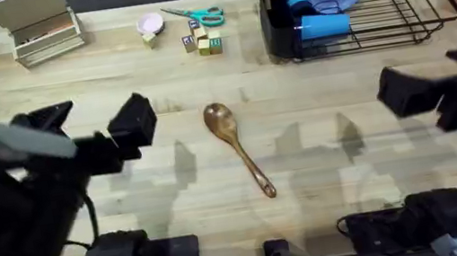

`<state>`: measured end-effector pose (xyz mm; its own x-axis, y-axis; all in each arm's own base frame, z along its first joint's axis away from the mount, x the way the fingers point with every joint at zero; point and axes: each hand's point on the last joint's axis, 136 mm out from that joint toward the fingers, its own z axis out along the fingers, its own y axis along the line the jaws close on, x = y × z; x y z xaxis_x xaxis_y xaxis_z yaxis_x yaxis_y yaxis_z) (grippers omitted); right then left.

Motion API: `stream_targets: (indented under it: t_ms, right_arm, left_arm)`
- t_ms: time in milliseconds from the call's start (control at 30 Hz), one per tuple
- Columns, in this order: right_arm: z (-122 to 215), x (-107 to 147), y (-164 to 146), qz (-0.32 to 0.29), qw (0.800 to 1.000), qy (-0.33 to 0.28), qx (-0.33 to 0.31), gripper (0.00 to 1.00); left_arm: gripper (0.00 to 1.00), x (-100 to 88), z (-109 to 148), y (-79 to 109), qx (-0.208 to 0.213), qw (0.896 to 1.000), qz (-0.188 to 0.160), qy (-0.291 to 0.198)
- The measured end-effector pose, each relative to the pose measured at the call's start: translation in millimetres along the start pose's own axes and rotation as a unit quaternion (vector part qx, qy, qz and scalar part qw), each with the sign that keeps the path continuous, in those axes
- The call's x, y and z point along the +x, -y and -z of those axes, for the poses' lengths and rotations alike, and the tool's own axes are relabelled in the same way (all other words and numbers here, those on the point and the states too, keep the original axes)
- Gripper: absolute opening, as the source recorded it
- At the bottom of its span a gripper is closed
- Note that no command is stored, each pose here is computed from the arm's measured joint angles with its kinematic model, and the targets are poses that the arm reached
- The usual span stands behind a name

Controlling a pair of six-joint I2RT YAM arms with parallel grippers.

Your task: Pick up the spoon on the table one by one and put them onto the rack

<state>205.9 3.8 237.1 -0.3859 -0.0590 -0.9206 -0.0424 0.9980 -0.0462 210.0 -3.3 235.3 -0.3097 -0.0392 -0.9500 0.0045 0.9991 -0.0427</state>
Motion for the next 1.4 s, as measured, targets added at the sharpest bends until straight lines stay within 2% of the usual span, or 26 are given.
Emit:
stream_targets:
  t_ms: [100, 233, 367, 467, 633, 767, 967, 1267, 1400]
  right_arm:
    - [1.0, -24.5, 1.5, -0.001, 1.0, -0.018, -0.001, 0.995]
    - [-1.1, -49.0, 2.2, -0.001, 0.999, -0.053, -0.005, 0.996]
    - [-8.6, -58.2, -2.2, -0.004, 0.994, -0.11, -0.023, 0.995]
    - [-17.8, -63.3, -7.8, -0.008, 0.988, -0.147, -0.042, 0.995]
    - [-33.5, -62.4, -15.7, -0.016, 0.977, -0.203, -0.069, 0.996]
    - [-41.7, -57.0, -18.0, -0.02, 0.969, -0.235, -0.076, 0.996]
    - [-47.7, -46.4, -19.7, -0.023, 0.961, -0.264, -0.081, 0.995]
    - [-47.5, -46.6, -20.8, -0.022, 0.961, -0.264, -0.082, 0.996]
    - [-48.2, -49.2, -33.5, -0.007, 0.961, -0.258, -0.101, 0.996]
  left_arm:
    - [0.993, -12.2, 1.1, 0.5, -0.001, 0.999, 0.001, -0.034]
    - [0.993, -37.8, 1.4, 1.5, -0.003, 0.998, 0.002, -0.069]
    - [0.993, -58.9, -3.4, 2.4, -0.004, 0.995, 0.003, -0.103]
    - [0.994, -66.9, -9.0, 2.7, -0.006, 0.991, 0.003, -0.136]
    - [0.994, -69.2, -19.0, 2.6, -0.008, 0.981, 0.001, -0.196]
    - [0.994, -70.9, -28.8, 2.6, -0.009, 0.975, 0.0, -0.223]
    - [0.994, -68.5, -35.2, 2.5, -0.009, 0.972, 0.0, -0.235]
    - [0.994, -68.8, -35.2, 2.4, -0.009, 0.972, 0.0, -0.234]
    - [0.994, -69.0, -35.2, 2.5, -0.009, 0.972, 0.0, -0.234]
